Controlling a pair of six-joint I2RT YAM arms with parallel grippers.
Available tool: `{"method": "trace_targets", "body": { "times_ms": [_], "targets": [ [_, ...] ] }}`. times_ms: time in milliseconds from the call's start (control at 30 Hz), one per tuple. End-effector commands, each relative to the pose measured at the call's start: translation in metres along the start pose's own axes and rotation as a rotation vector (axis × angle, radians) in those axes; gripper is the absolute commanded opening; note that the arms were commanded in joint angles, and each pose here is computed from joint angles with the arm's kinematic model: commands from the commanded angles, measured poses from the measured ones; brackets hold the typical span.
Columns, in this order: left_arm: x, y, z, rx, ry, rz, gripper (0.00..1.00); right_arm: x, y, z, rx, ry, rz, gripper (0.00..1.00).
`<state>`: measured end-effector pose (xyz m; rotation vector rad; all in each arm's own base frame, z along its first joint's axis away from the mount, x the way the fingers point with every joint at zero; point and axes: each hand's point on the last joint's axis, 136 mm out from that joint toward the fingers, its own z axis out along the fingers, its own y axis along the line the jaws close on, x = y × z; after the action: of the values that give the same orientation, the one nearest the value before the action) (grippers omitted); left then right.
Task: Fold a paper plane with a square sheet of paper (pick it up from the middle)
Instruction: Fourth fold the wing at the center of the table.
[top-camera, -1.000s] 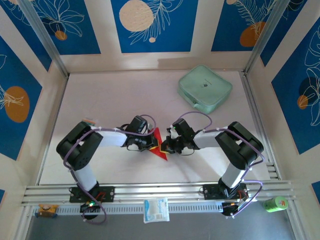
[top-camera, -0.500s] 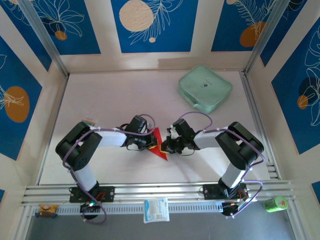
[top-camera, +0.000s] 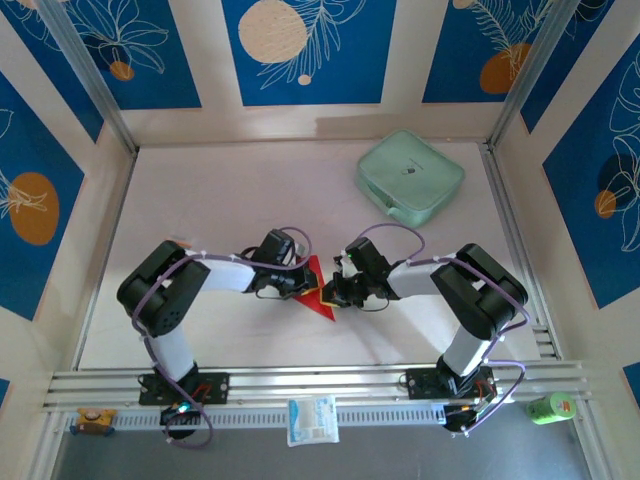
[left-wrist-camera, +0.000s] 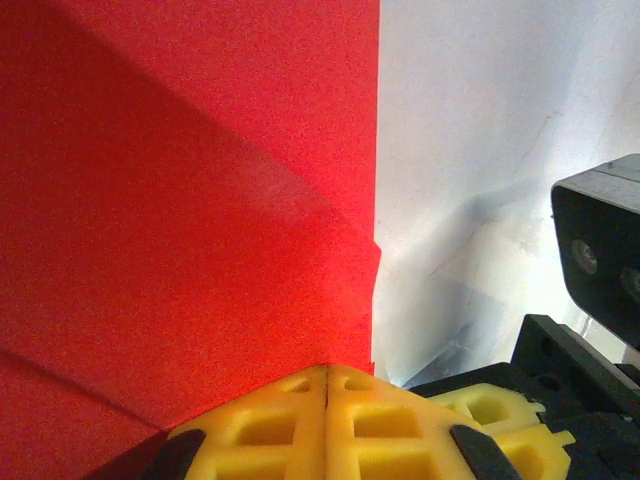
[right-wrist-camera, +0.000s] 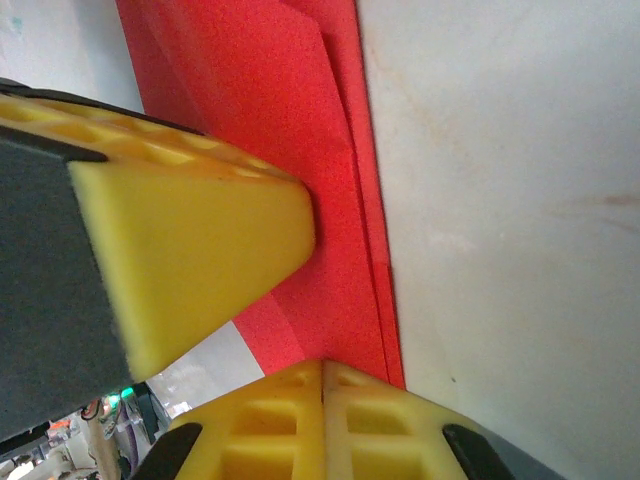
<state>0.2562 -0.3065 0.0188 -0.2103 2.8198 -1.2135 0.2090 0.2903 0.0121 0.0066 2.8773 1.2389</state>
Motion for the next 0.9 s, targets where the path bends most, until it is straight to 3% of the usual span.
{"method": "trace_targets", "body": {
  "times_ms": [0,367,867],
  "targets": [
    [-0.010,0.032,0.002,-0.102,-0.022,-0.040,0.03,0.040,-0.060,0.001,0.201,0.106,0.121,0.00],
    [-0.050,0.033,-0.013,-0.072,-0.087,-0.044,0.04,0.040,-0.061,0.000,0.210,0.106,0.118,0.00],
    [-0.092,0.060,-0.029,-0.127,-0.123,-0.091,0.03,0.039,-0.061,-0.002,0.200,0.112,0.118,0.00]
  ]
}}
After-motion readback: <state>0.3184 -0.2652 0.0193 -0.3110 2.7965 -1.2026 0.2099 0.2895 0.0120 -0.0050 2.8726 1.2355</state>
